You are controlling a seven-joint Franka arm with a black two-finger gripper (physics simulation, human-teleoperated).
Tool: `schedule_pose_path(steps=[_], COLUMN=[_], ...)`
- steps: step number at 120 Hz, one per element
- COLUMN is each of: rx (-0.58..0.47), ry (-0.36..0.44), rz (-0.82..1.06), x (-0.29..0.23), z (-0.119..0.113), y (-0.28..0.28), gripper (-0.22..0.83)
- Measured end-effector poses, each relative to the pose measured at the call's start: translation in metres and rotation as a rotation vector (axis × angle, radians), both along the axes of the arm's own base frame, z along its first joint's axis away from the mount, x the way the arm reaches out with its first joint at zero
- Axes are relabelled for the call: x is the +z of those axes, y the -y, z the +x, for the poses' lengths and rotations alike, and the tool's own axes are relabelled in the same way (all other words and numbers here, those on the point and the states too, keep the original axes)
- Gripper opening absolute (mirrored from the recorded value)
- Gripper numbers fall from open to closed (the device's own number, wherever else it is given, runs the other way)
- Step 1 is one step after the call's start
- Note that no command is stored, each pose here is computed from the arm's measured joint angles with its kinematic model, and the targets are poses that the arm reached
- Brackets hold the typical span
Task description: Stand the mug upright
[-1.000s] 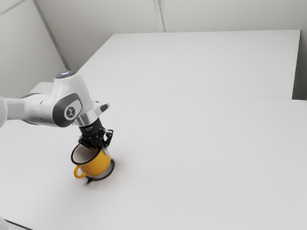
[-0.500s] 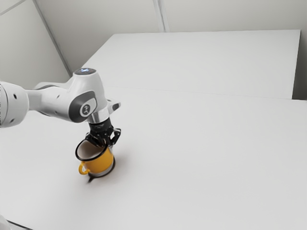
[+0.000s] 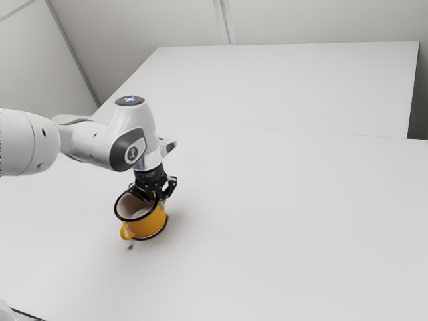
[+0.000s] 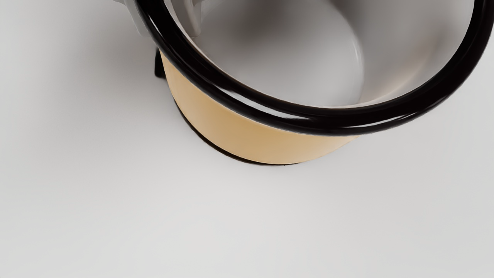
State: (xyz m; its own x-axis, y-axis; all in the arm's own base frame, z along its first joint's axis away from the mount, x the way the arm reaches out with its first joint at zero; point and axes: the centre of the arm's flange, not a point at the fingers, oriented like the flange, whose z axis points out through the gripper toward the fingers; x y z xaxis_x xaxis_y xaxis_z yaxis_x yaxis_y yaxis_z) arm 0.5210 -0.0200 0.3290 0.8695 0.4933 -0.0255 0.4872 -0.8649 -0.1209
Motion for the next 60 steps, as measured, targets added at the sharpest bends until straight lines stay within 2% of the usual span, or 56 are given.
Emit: schedule_pose_path(steps=[9,34,46,60], rx=[0.011,0.029,0.027,0.029], ry=[0.001,0.016,0.03,0.037], rz=[-0.005,-0.048,-0.058,-0.078], x=[-0.004,-0.003,0.004,0.013], z=[0.001,0.003,0.007,0.008], y=[0.0,0.001,0.002,0.003], gripper=[-0.14,0.29,0.41,0.5])
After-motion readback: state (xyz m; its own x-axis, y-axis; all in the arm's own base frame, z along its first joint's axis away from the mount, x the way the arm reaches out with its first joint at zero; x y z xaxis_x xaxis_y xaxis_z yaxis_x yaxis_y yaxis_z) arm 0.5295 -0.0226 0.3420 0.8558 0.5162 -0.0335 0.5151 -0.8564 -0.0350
